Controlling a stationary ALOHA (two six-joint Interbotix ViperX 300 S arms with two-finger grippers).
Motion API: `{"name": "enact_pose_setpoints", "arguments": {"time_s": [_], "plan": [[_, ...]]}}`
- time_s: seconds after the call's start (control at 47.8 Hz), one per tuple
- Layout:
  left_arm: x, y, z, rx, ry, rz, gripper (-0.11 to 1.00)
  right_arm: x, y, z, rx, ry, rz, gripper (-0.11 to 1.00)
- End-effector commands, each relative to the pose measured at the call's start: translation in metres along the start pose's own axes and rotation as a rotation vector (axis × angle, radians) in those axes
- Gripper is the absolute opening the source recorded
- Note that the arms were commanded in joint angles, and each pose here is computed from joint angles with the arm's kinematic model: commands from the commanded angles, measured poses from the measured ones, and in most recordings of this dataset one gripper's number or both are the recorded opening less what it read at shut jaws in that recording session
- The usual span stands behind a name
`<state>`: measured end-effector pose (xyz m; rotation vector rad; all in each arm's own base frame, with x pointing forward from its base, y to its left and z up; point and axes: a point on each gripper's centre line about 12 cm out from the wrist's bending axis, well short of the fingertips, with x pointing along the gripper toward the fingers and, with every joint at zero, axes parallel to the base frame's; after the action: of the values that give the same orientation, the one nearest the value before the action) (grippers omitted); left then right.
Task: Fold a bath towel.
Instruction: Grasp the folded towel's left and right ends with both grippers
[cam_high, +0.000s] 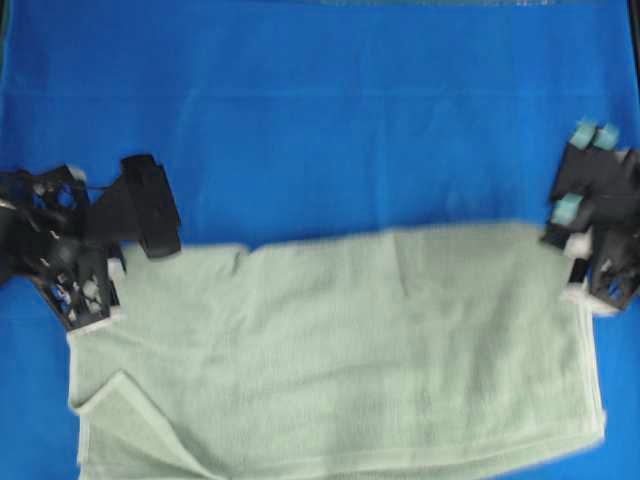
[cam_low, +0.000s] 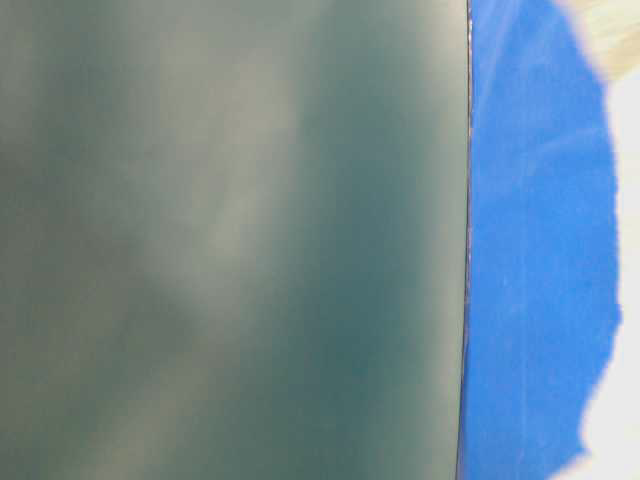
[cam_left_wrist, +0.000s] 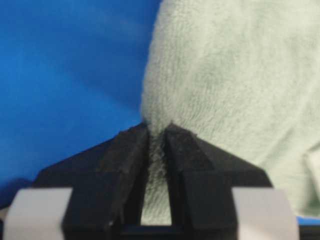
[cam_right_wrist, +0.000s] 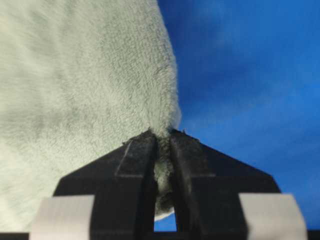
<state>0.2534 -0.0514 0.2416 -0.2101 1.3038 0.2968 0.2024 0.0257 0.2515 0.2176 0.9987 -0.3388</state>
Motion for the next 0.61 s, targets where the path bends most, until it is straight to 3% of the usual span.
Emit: {"name": "enact_pose_setpoints", "arguments": {"time_s": [0.0,0.167,0.314,0.46,0.585], "plan": [[-0.042,-0.009,0.014,-0.001,-0.069,-0.049,0.09,-0.029,-0.003,0.020,-0.008,-0.101,-0.002,0.08],[-0.095,-0.034,0.031,-0.015,-0.170,-0.149,0.09,-0.053,-0.015,0.037,-0.011,-0.173,-0.083,0.08],[-0.119,-0.055,0.035,-0.001,-0.211,-0.205,0.09,-0.057,-0.026,0.048,-0.040,-0.240,-0.177,0.08],[-0.121,-0.074,0.041,0.023,-0.243,-0.252,0.09,-0.047,-0.050,0.077,-0.025,-0.358,-0.374,0.08],[-0.130,-0.106,0.052,0.062,-0.329,-0.354,0.09,-0.037,-0.084,0.101,0.011,-0.401,-0.537,0.08]]}}
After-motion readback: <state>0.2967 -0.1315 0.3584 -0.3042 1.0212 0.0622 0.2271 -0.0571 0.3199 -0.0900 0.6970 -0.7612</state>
